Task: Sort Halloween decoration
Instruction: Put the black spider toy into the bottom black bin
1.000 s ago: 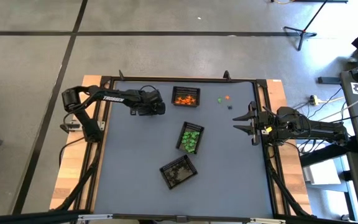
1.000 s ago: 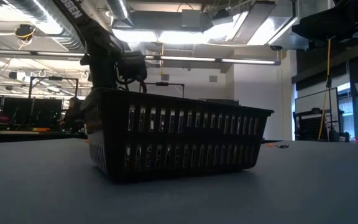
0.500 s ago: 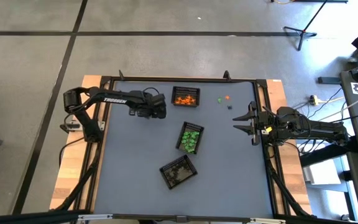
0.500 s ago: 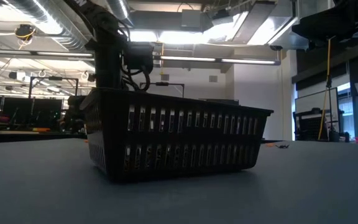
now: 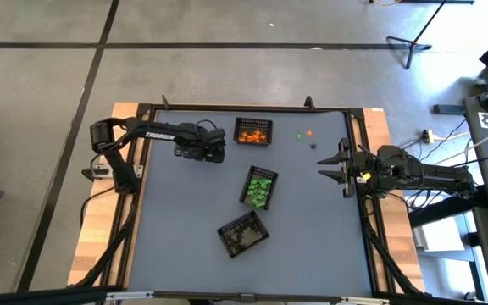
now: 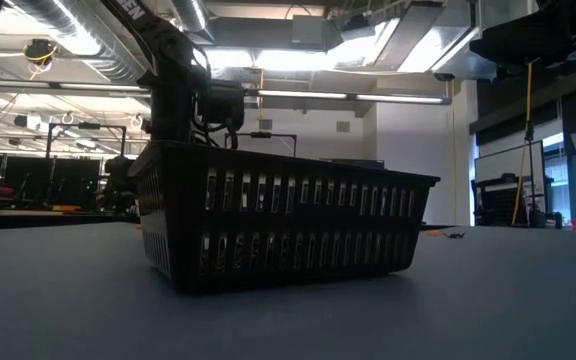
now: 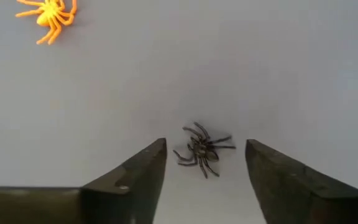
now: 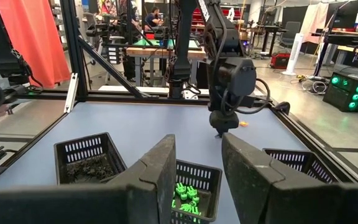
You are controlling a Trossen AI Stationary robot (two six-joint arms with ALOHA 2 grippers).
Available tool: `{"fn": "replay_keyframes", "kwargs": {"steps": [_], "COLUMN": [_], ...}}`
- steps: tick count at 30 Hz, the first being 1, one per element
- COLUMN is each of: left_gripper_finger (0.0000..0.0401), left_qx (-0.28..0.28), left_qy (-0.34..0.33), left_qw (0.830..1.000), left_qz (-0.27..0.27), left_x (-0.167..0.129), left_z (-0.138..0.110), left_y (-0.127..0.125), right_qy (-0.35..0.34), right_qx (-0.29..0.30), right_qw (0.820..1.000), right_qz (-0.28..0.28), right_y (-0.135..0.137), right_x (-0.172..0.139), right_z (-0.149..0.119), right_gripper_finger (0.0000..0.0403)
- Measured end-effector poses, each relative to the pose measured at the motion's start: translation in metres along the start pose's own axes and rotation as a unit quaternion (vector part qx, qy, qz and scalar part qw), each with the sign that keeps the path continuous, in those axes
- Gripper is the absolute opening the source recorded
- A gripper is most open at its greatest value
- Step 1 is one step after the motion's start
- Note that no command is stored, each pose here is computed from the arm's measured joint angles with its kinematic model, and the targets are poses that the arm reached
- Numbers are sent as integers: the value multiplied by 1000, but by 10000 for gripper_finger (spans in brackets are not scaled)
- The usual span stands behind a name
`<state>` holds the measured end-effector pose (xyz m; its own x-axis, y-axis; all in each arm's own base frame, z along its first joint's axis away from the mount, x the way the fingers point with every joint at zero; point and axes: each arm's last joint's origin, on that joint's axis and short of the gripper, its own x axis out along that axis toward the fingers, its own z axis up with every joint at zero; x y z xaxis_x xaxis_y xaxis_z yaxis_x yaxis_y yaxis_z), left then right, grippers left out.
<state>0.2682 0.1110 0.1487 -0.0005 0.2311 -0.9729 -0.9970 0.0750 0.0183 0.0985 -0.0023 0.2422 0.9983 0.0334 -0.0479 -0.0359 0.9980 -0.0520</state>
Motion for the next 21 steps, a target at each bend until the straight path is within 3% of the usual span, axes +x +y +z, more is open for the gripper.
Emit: {"fn": "replay_keyframes", "kwargs": {"steps": [10,21], "left_gripper_finger": [297,295], "left_qx": [17,6], "left_qy": [3,12], "left_qw": [1000,1000], "left_qz": [-4,-21], "left_x": [4,17], "left_z": [1,0], "left_y": [2,11], "right_qy": [0,0], "right_qx": [0,0], "right_qw": [1000,1000], "right_qz": [0,0], "right_y": [0,0], "right_x": [0,0], "right_z": [0,0], "right_gripper_finger": [127,127]}}
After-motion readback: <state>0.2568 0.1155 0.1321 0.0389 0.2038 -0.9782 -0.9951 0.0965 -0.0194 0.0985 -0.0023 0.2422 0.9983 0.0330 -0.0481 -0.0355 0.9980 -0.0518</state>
